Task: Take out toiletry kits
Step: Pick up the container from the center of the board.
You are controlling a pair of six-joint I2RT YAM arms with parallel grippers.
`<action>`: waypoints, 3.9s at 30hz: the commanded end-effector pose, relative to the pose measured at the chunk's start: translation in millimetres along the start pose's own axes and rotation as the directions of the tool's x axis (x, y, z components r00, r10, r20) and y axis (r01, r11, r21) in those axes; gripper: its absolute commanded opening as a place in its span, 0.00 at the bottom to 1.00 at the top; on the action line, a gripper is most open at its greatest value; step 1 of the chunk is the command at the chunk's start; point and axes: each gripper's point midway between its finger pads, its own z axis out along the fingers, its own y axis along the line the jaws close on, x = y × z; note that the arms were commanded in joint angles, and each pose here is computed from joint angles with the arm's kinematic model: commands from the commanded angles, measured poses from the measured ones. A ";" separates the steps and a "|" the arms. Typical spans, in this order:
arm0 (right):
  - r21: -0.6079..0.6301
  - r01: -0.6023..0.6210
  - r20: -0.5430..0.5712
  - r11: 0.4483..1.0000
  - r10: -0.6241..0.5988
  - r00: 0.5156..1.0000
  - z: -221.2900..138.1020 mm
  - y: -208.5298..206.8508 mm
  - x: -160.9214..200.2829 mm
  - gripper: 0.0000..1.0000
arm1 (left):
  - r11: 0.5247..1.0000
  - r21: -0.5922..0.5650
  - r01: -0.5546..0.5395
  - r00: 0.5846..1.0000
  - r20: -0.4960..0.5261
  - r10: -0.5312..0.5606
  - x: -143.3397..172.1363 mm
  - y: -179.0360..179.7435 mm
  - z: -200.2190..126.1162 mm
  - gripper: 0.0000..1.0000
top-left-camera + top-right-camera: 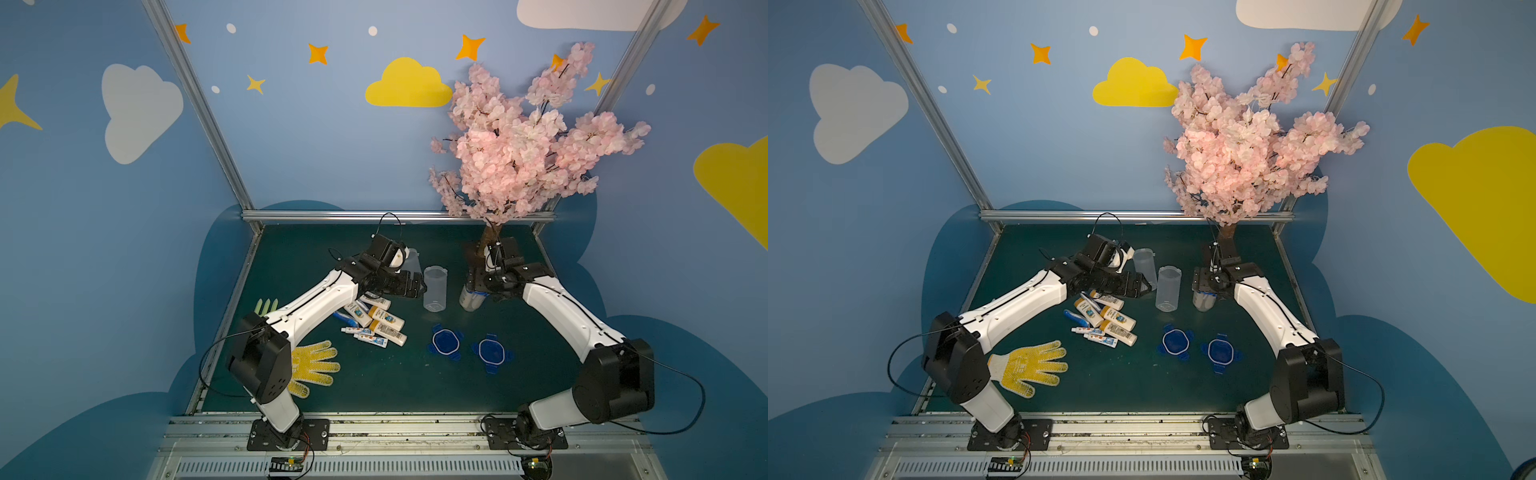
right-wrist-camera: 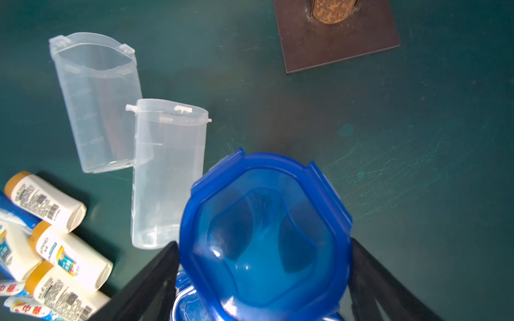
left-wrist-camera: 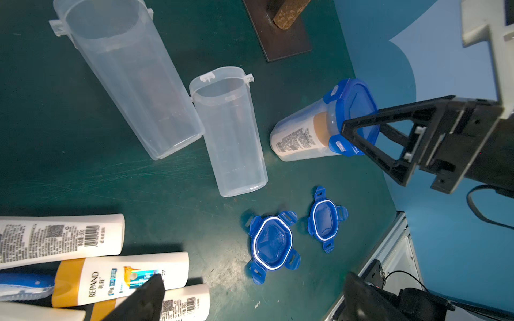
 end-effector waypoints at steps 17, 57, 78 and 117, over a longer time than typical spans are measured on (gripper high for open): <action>-0.086 0.030 0.010 0.996 -0.029 1.000 -21.6 10.8 11.0 0.67 | 0.998 0.060 -0.013 1.000 -0.016 0.014 -14.1 -26.1 17.7 0.99; -0.286 -0.291 0.151 0.913 0.343 0.927 -93.6 -65.2 17.9 0.97 | 0.949 -0.043 -0.312 0.949 -0.066 0.309 -40.1 -122.5 137.7 0.99; -0.279 -0.342 0.252 0.897 0.412 0.876 -94.9 -81.9 3.2 0.97 | 0.839 -0.302 -0.453 0.872 0.047 0.487 -39.1 -128.5 170.2 0.99; -0.299 -0.324 0.268 0.898 0.405 0.874 -105.5 -80.9 7.6 0.97 | 0.836 -0.333 -0.436 0.869 0.088 0.488 -50.7 -116.1 188.3 0.82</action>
